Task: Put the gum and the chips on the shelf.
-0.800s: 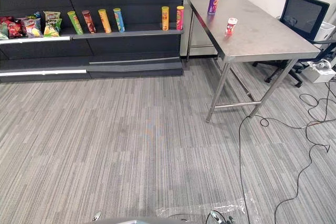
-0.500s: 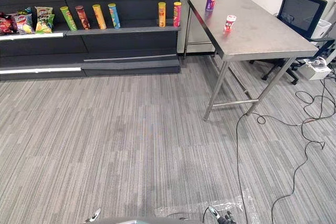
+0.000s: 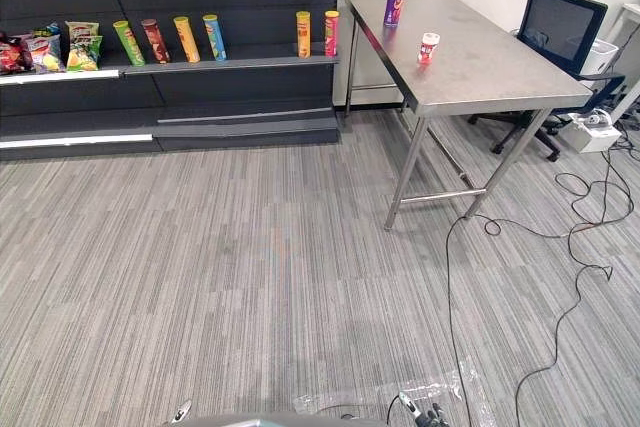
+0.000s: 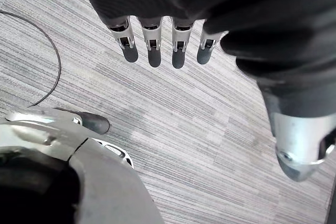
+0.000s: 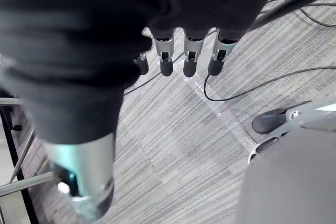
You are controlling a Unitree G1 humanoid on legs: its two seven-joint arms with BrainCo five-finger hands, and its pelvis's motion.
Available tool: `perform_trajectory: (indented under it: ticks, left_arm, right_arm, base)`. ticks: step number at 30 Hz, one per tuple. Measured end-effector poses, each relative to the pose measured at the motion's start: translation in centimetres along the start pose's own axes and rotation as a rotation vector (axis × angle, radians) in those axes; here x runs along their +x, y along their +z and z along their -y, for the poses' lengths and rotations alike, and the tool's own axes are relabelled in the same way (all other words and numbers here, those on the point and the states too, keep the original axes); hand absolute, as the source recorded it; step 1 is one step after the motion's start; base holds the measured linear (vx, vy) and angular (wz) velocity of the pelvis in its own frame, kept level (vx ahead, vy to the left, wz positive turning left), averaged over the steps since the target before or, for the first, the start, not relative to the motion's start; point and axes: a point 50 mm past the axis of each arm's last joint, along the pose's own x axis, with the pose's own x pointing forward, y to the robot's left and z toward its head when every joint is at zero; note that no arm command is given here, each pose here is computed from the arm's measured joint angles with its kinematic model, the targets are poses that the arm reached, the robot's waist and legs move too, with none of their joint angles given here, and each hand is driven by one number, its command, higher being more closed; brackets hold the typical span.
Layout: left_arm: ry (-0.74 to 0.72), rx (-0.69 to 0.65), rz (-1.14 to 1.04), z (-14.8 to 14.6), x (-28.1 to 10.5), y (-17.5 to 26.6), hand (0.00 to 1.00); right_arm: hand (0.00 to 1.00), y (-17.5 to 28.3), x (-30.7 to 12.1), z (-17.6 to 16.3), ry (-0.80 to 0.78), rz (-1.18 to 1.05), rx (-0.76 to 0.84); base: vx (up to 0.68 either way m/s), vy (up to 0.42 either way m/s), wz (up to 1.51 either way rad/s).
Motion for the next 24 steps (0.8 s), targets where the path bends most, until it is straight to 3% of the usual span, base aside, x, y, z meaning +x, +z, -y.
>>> perform_trajectory:
  ticks: [19, 24]
  left_arm:
    - [0.028, -0.01, 0.02, -0.3, 0.3, 1.0, 0.0]
    - [-0.016, -0.152, 0.034, 0.0, 0.2, 1.3, 0.0]
  right_arm:
    - [0.0, 0.7, 0.4, -1.3, 0.084, 0.015, 0.093]
    - [0.0, 1.0, 0.5, -1.3, 0.063, 0.008, 0.072]
  base:
    - [-0.04, -0.023, 0.07]
    - [-0.06, -0.071, -0.11]
